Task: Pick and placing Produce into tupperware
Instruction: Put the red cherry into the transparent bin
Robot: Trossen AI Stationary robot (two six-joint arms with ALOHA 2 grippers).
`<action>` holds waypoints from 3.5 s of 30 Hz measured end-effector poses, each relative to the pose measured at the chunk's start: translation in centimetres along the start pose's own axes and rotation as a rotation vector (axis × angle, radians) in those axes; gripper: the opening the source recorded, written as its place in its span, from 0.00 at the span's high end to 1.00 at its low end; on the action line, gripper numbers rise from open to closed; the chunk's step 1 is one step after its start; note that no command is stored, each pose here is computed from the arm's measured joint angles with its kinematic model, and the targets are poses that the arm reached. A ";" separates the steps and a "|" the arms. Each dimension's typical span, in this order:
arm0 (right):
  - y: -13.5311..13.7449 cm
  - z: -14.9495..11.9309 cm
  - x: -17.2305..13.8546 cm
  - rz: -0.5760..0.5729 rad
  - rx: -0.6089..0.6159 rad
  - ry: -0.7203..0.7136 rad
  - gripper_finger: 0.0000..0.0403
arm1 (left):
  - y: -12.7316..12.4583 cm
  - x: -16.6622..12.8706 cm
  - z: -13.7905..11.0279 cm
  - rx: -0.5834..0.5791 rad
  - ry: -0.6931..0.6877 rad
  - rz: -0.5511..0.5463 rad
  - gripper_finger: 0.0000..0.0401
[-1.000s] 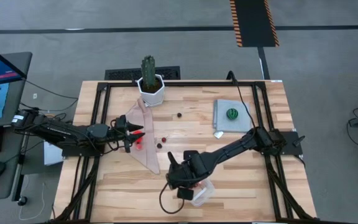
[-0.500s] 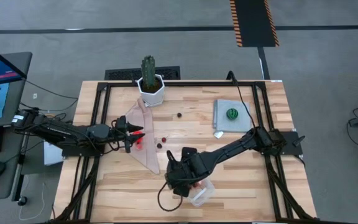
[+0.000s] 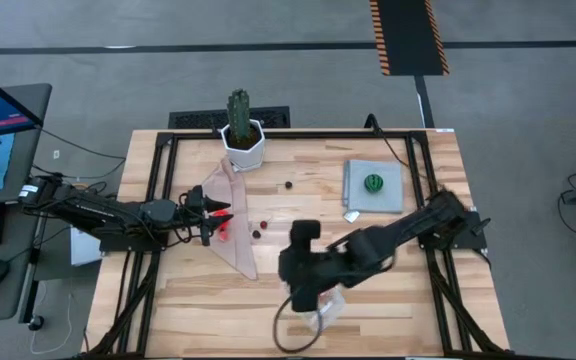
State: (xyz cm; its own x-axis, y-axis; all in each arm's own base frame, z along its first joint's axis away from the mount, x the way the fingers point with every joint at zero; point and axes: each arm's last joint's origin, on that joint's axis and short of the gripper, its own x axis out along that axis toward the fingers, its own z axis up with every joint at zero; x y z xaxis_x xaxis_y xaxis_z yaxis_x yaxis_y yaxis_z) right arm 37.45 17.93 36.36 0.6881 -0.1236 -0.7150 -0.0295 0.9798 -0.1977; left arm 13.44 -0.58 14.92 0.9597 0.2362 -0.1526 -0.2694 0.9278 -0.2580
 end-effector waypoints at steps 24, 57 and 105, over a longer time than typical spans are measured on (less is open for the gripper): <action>-7.0 -17.4 -7.2 0.209 0.133 -0.689 0.32 | 0.2 0.0 0.2 -0.035 -0.045 0.095 0.56; -7.4 -29.6 -0.8 0.003 0.305 -0.611 0.32 | 0.2 0.0 0.8 -0.078 -0.087 0.140 0.56; -13.2 -33.4 -8.1 0.087 0.169 -0.894 0.32 | 0.3 0.0 1.1 -0.052 -0.122 0.208 0.56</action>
State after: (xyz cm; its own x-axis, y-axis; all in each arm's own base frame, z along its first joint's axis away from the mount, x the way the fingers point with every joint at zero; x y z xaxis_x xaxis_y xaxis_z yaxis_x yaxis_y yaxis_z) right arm 8.04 0.80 22.41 0.9958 0.0500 0.0766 -0.0489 0.9987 -0.0160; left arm 13.45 0.03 15.87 0.8848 0.4568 -0.0918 -0.4630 0.8401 -0.2825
